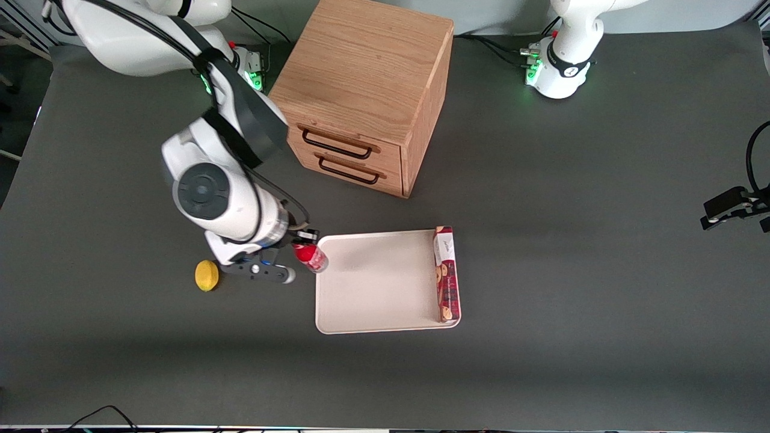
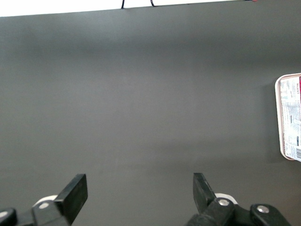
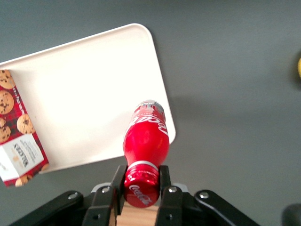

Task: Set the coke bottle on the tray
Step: 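Stand the bottle upright on the tray and open the right gripper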

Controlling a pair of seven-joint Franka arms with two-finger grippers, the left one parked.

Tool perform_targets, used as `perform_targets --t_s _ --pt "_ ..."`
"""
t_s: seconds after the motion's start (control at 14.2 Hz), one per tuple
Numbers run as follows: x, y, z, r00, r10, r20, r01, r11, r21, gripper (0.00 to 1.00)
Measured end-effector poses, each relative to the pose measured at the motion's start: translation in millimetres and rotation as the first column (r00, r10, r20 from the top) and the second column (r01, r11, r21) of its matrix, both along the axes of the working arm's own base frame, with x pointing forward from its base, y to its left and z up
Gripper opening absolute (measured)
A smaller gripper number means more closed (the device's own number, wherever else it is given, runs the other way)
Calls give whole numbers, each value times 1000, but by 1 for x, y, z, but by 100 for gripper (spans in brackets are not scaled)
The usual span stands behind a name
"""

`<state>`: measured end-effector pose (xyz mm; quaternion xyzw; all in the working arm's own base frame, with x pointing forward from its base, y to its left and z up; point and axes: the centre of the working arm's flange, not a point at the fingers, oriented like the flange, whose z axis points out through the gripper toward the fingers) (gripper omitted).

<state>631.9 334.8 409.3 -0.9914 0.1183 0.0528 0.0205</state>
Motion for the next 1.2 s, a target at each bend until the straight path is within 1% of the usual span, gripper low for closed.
perform_targets --t_s 0.14,0.35,0.49,0.64,0.71,0.85,0.92,0.99,1.06,1.13,1.2 --pt "-2 13 -32 1000 -18 10 18 1000 -10 32" --pt "1 17 -69 999 -38 8 38 999 -31 32" --pt "1 20 -83 999 -41 7 42 998 -40 32" --pt "2 20 -82 999 -43 11 44 998 -39 32" --pt "3 19 -80 999 -45 14 46 998 -37 38" --pt "7 16 -69 998 -53 29 54 998 -32 53" --pt "8 13 -57 998 -57 36 58 998 -36 67" --pt "9 8 -41 998 -52 39 54 997 -48 76" --pt "8 2 -18 999 -31 38 34 997 -67 87" --pt "6 -8 10 999 -2 38 5 996 -87 96" --pt "3 -21 42 999 24 47 -19 995 -103 100"
